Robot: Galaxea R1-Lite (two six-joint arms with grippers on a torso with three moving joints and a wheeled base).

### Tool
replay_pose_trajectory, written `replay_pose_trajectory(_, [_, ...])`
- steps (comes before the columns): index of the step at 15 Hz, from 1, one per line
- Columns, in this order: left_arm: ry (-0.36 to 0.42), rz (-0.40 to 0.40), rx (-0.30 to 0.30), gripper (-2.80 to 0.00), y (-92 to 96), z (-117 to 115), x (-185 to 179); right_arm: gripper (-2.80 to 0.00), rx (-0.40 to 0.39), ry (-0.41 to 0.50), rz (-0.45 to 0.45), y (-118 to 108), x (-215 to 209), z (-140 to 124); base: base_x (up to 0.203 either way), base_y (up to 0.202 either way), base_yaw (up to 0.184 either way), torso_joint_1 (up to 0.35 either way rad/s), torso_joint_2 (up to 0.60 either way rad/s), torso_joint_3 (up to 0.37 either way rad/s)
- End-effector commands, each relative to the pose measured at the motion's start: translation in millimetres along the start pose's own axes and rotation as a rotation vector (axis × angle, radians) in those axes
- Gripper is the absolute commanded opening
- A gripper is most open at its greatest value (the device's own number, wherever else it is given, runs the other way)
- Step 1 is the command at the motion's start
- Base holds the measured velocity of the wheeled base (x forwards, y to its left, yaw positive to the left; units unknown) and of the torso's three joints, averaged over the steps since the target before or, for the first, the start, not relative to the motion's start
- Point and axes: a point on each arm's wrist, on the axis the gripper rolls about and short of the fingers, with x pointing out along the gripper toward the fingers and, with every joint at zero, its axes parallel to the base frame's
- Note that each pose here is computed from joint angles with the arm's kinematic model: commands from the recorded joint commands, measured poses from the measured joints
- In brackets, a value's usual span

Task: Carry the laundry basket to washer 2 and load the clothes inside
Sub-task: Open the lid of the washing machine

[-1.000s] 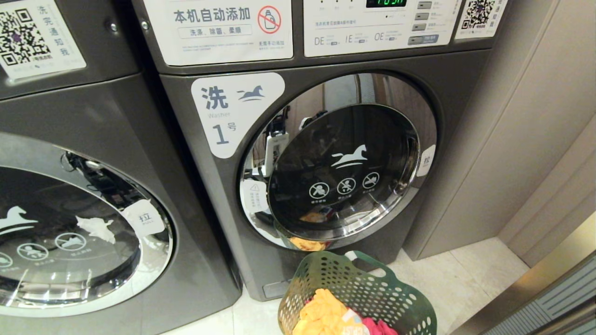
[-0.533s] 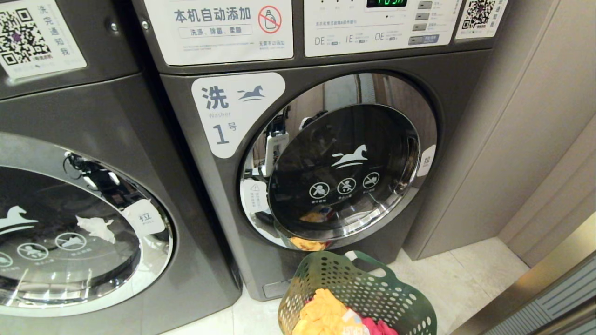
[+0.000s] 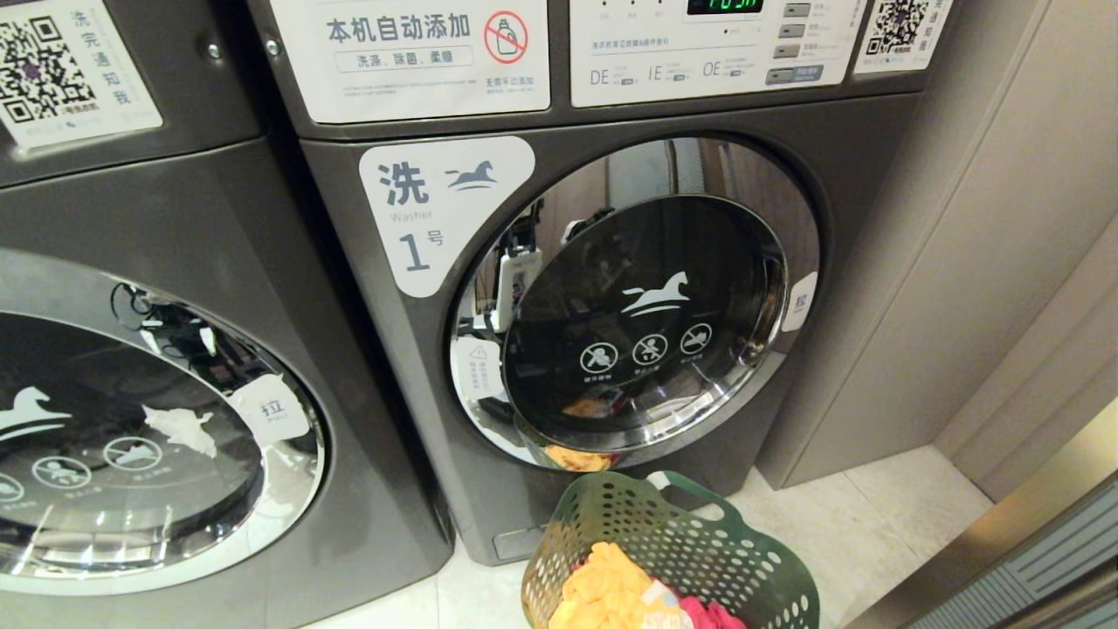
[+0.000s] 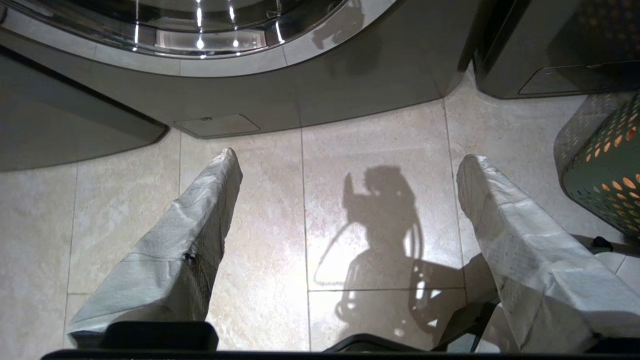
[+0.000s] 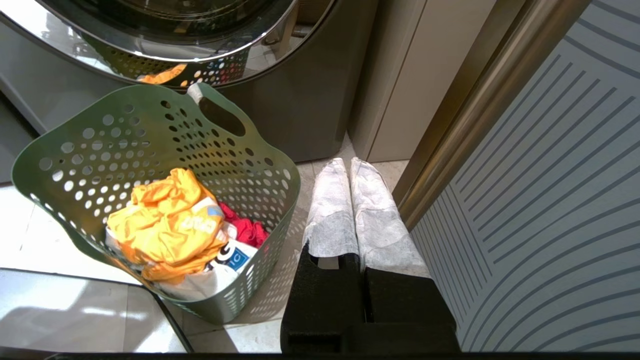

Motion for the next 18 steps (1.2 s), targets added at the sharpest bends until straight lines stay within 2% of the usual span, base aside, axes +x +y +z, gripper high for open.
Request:
replay_pose_trajectory(1, [0.131,0.003,0.022,0.0,-7.8,21.7,32.1,-2.8,-0.002,0.003,0.001,0.0,0.2,-0.3,0.0,0.0,0.0,0.0,0.0,0.0])
replay_pose_trajectory(3, [0.12,0.013,-0.049,0.0,-16.9,52.7,70.3,-2.8,-0.002,0.002,0.0,0.0,0.0,0.1,0.0,0.0,0.0,0.0,0.0,0.0])
replay_pose_trajectory(4, [0.077,0.006,-0.102,0.0,-21.6,68.2,92.2,-2.8,0.0,0.002,0.0,0.0,0.0,0.1,0.0,0.0,0.0,0.0,0.0,0.0])
replay_pose_trajectory(5, [0.026,-0.032,-0.153,0.0,-25.4,79.6,111.5,-2.8,-0.001,0.002,0.0,0.0,0.0,0.1,0.0,0.0,0.0,0.0,0.0,0.0])
replay_pose_trajectory(6, [-0.017,-0.105,-0.199,0.0,-27.2,86.2,126.0,-2.8,0.0,0.002,0.0,0.0,0.0,0.1,0.0,0.0,0.0,0.0,0.0,0.0])
replay_pose_trajectory(7, [-0.037,-0.205,-0.239,0.0,-25.4,87.8,135.4,-2.8,0.0,0.002,0.0,0.0,0.0,0.1,0.0,0.0,0.0,0.0,0.0,0.0])
replay_pose_trajectory(8, [-0.044,-0.251,-0.276,0.0,-17.7,85.9,139.5,-2.8,-0.002,0.002,0.0,0.0,0.0,0.1,0.0,0.0,0.0,0.0,0.0,0.0])
replay_pose_trajectory(10, [-0.038,-0.286,-0.32,0.0,-2.8,78.8,149.7,-2.8,0.0,0.003,0.001,0.1,0.2,-0.2,0.0,0.0,0.0,0.0,0.0,0.0])
replay_pose_trajectory(11, [-0.029,-0.275,-0.331,0.0,5.3,74.2,162.7,-2.8,0.0,0.002,0.0,0.0,0.1,0.0,0.0,0.0,0.0,0.0,0.0,0.0])
replay_pose_trajectory(13, [-0.071,-0.303,-0.306,0.0,26.1,64.2,187.5,-2.8,-0.001,0.002,0.0,0.0,0.0,0.1,0.0,0.0,0.0,0.0,0.0,0.0])
replay_pose_trajectory(15, [-0.142,-0.414,-0.176,0.0,48.2,51.5,197.5,-2.8,0.0,0.002,0.0,0.0,0.0,0.1,0.0,0.0,0.0,0.0,0.0,0.0])
replay_pose_trajectory(17, [-0.201,-0.535,-0.057,0.0,57.0,41.1,202.7,-2.8,-0.002,0.002,0.001,0.0,0.0,0.1,0.0,0.0,0.0,0.0,0.0,0.0])
replay_pose_trajectory(18, [-0.219,-0.558,-0.027,0.0,57.8,39.9,204.1,-2.8,-0.001,0.002,0.0,0.0,0.0,0.1,0.0,0.0,0.0,0.0,0.0,0.0])
